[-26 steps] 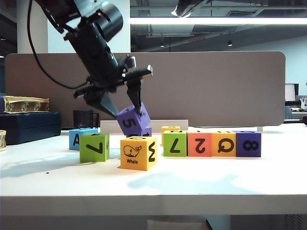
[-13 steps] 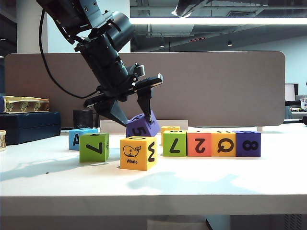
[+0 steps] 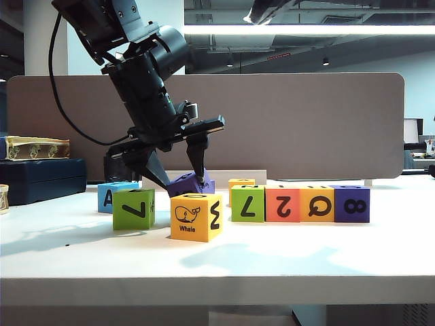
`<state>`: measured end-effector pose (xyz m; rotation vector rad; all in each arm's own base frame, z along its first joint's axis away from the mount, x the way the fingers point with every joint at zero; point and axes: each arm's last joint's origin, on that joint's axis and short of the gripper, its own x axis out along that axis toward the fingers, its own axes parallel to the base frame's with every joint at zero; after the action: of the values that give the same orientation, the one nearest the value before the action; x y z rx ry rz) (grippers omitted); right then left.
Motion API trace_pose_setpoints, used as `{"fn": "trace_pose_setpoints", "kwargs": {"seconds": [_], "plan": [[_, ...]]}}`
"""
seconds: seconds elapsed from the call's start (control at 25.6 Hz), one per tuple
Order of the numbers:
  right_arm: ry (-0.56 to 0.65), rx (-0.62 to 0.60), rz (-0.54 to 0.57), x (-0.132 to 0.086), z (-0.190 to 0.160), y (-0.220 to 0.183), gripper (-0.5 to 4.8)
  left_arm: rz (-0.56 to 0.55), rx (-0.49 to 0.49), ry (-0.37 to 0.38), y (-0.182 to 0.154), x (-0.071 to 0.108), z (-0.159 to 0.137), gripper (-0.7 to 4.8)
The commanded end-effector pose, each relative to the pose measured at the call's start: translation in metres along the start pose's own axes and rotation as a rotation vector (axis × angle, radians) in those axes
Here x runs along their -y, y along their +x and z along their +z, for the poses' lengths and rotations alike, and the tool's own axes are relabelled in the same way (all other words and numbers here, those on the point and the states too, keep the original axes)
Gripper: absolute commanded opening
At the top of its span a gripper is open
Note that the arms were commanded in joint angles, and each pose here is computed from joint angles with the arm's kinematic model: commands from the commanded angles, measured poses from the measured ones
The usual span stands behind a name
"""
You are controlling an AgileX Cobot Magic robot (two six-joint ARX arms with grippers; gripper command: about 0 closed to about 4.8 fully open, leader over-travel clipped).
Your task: Select the appropriate blocks from the scattered letter blocks on the table and arrange them in a row to spell out "LEARNING".
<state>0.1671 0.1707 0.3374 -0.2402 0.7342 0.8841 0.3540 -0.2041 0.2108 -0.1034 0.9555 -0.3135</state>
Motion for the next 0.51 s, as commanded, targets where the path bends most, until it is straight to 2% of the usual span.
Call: {"fn": "trace_pose_setpoints", "kwargs": {"seconds": [0.04, 0.16, 0.31, 0.51], "plan": [[-0.006, 0.018, -0.002, -0.0004, 0.0025, -0.0022, -0.02, -0.007, -0.010, -0.001, 0.0036, 0.0007, -0.0011, 2.68], [-0.006, 0.017, -0.001, -0.0005, 0.0025, -0.0022, -0.02, -0.028, -0.027, -0.001, 0.0094, 0.0007, -0.0031, 2.68], [-0.006, 0.017, -0.002, -0.0004, 0.0025, -0.0022, -0.02, -0.055, 0.000, 0.000, 0.0101, 0.0024, 0.0000, 2.69], [-0.006, 0.015, -0.002, -0.0004, 0.0023, -0.0022, -0.02, -0.055, 0.002, 0.000, 0.0102, 0.0024, 0.0000, 3.19]]}}
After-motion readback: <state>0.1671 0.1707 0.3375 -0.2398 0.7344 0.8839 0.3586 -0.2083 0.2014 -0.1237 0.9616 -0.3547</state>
